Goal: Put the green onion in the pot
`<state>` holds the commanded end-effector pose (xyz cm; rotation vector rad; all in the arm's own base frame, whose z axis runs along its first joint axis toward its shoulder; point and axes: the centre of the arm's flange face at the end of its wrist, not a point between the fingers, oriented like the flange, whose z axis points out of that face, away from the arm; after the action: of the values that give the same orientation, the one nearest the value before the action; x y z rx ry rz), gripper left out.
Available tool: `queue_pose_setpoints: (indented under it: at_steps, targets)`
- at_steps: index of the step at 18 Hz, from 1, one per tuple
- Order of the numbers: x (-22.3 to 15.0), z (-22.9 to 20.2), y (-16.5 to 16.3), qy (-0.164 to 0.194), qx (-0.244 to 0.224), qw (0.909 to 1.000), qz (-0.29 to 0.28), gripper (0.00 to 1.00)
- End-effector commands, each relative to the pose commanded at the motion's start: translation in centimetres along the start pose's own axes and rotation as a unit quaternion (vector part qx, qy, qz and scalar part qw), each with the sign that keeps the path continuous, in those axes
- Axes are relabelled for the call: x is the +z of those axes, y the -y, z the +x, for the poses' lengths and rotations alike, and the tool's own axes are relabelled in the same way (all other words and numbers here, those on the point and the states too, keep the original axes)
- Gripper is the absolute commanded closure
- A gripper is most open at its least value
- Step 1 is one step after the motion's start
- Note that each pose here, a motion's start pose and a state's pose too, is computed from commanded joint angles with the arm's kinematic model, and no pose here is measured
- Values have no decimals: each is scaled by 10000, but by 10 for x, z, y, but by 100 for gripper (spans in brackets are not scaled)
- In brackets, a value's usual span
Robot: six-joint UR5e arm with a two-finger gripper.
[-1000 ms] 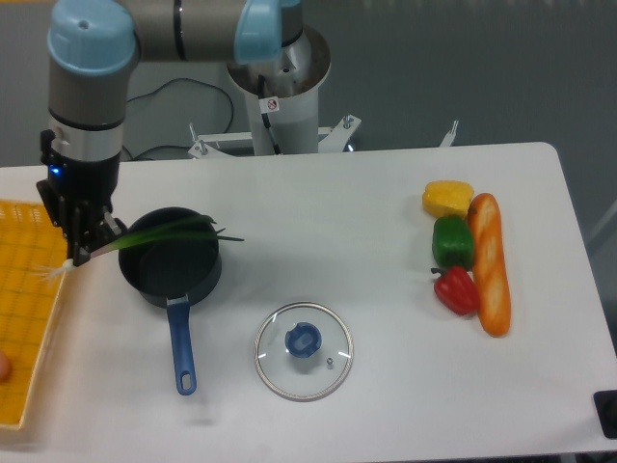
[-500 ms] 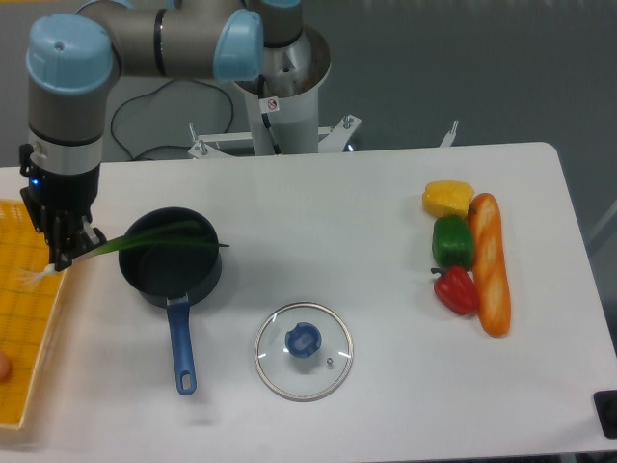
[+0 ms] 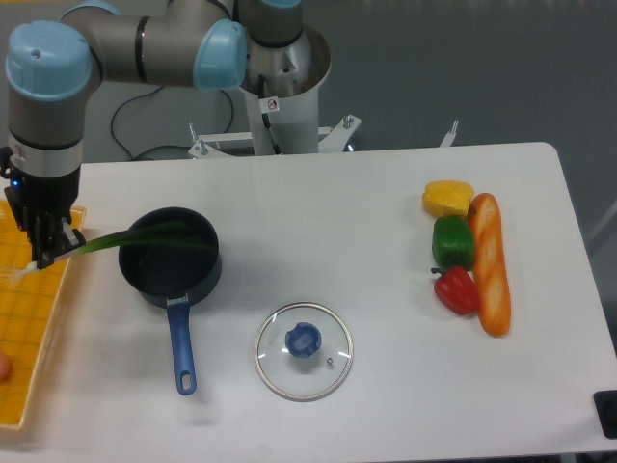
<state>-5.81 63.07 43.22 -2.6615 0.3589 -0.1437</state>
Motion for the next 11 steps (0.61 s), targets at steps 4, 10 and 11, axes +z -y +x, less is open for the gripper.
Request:
queue_pose_setpoints:
  at_steps: [4, 10, 11]
  targets:
    - [15, 4, 1, -78, -15, 9999, -94, 90]
    - [33, 0, -3, -145, -57, 9996, -217, 90]
    - [35, 0, -3, -159, -62, 9996, -226, 90]
